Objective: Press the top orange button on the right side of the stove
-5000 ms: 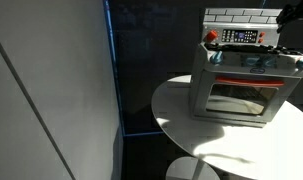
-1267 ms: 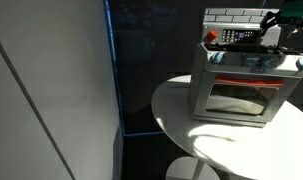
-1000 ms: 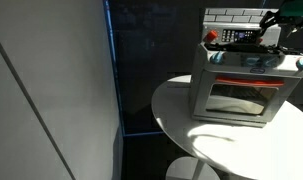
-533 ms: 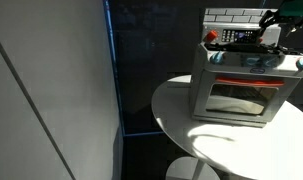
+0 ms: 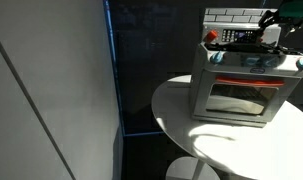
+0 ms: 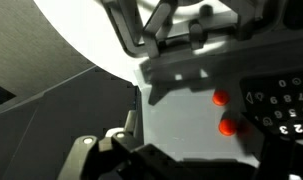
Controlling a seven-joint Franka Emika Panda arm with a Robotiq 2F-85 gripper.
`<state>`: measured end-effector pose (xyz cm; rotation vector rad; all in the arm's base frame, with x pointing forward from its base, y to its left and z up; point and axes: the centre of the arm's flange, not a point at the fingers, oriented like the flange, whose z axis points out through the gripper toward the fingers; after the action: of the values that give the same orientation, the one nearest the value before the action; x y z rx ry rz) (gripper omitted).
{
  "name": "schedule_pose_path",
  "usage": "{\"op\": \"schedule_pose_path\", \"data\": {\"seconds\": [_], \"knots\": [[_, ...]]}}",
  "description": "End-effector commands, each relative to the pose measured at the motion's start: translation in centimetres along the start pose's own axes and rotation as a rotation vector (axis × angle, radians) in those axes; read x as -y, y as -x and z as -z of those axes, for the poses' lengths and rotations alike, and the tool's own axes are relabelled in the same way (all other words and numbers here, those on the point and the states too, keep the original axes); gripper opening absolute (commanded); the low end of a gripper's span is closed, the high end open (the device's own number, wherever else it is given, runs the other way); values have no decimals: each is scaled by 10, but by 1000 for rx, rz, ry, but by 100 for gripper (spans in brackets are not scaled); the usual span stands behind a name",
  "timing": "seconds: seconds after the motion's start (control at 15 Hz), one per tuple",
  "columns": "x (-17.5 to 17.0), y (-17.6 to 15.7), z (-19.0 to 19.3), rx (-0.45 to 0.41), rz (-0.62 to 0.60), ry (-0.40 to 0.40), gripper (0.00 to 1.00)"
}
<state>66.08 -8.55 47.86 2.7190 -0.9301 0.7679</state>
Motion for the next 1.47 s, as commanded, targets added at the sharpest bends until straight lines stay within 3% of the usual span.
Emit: {"op": "schedule_pose_path", "data": {"seconds": [0.0, 1.4], "knots": [[3, -10, -5, -18, -25, 8, 100], [-6, 1, 15, 35, -46, 60, 100]]}}
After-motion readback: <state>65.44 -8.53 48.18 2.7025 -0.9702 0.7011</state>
